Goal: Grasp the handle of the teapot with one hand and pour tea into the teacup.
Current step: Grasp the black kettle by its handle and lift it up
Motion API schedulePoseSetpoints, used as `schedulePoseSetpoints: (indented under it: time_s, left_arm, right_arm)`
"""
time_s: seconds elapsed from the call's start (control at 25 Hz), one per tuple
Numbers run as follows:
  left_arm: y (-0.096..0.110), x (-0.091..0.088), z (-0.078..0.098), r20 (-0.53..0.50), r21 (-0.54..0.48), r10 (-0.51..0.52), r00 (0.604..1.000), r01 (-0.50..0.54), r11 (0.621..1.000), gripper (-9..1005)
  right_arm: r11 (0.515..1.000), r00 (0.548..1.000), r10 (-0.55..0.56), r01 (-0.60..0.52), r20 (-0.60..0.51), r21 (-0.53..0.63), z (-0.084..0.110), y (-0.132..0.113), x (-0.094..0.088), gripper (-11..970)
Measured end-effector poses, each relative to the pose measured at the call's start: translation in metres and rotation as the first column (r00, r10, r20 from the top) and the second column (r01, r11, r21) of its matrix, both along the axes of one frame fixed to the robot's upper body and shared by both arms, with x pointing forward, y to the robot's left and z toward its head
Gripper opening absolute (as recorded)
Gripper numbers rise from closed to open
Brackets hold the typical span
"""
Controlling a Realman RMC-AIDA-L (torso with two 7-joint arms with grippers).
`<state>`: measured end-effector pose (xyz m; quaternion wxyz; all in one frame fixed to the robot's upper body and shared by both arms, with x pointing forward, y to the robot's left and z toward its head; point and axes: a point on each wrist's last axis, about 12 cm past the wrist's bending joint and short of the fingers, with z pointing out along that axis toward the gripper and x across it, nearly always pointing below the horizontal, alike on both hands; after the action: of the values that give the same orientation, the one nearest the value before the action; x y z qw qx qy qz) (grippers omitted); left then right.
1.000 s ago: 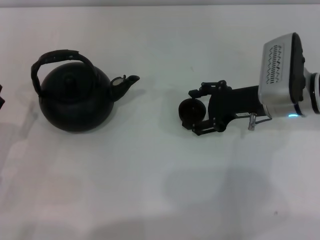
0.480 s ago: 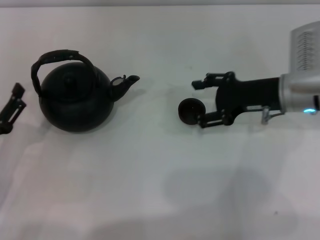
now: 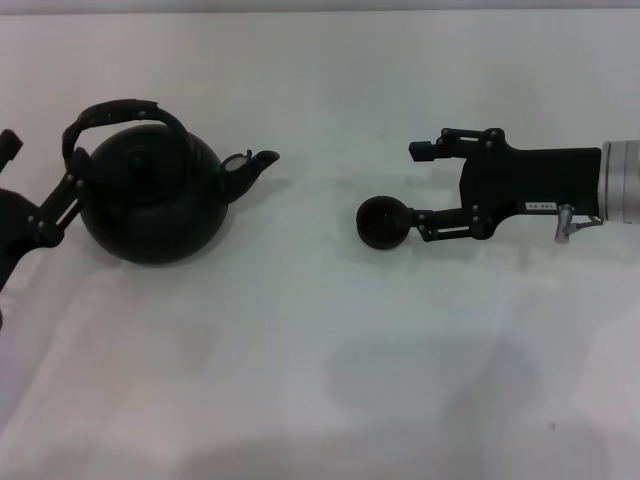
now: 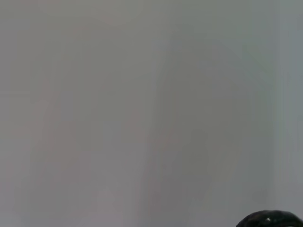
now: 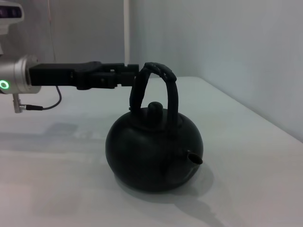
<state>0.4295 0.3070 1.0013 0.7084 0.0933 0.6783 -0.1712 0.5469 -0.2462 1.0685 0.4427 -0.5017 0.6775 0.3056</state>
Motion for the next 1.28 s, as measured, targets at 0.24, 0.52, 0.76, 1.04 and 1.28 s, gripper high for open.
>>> schedulePoseSetpoints:
  time_s: [0.24, 0.52, 0.76, 1.04, 1.28]
  left_arm:
    - [-0.004, 0.012, 0.000, -0.033, -0.040, -0.019, 0.999, 0.018, 0.999, 860]
    - [-0.007, 0.014, -0.001, -0.043, -0.047, -0.024, 0.999, 0.022, 0.999, 785]
    - [-0.008, 0.011, -0.004, -0.062, -0.050, -0.019, 0.998, 0.016, 0.999, 675]
    - [-0.009, 0.013, -0.005, -0.091, -0.072, -0.024, 0.996, 0.017, 0.997, 543]
    - [-0.010, 0.020, -0.003, -0.100, -0.091, -0.042, 0.994, 0.033, 0.995, 371]
  right_arm:
    - [1.000, 1.000, -0.002, 0.003, 0.003, -0.003, -0.002, 0.000, -0.001, 858]
    - [1.000, 1.000, -0.011, 0.011, 0.011, -0.010, -0.004, -0.001, -0.001, 857]
    - [1.000, 1.000, -0.020, 0.020, 0.011, -0.014, -0.005, -0.001, 0.000, 856]
    - [1.000, 1.000, -0.018, 0.018, 0.010, -0.011, -0.006, 0.000, -0.001, 855]
    - [1.000, 1.000, -0.022, 0.023, 0.001, -0.008, -0.008, -0.001, -0.003, 856]
